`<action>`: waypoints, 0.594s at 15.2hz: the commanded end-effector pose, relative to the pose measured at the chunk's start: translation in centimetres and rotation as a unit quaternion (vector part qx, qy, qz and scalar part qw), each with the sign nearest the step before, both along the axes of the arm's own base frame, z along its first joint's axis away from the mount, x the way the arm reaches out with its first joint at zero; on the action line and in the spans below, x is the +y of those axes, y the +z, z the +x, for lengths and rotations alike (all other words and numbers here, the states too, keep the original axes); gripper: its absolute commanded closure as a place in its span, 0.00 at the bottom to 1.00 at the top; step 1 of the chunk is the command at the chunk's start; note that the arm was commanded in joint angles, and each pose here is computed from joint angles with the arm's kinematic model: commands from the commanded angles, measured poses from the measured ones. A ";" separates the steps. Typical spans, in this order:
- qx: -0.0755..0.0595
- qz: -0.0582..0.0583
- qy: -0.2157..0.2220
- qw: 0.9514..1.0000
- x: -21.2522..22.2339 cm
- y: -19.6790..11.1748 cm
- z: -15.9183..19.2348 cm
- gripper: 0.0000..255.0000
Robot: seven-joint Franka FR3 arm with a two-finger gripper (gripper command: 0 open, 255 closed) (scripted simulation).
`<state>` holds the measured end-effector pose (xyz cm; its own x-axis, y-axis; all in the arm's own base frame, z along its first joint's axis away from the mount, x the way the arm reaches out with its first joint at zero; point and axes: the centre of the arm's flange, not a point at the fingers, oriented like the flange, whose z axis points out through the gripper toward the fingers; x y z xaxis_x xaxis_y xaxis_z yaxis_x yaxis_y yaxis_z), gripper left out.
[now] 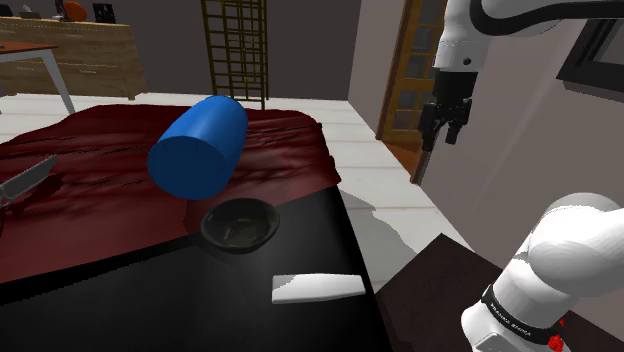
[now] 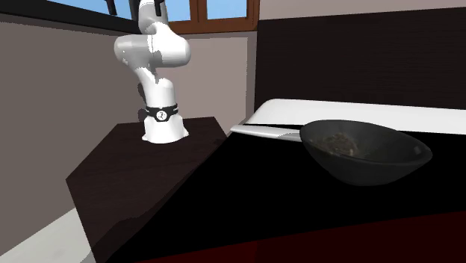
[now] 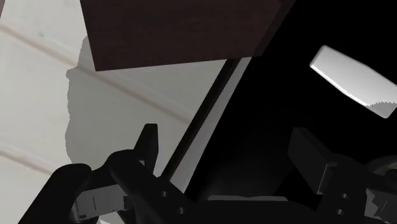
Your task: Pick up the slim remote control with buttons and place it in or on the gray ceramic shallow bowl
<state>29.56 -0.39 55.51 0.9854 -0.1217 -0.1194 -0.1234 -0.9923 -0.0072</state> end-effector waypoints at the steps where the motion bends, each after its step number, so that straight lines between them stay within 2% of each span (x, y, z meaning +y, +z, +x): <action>1: 0.000 0.000 0.000 1.000 0.0 0.0 0.0 0.00; 5: -0.008 0.004 0.071 0.997 3.6 -3.4 1.9 0.00; 9: -0.016 0.007 0.141 0.990 7.4 -6.7 3.4 0.00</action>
<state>32.36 6.06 49.47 0.9878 0.1243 -0.0941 0.1230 -0.9922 -0.0193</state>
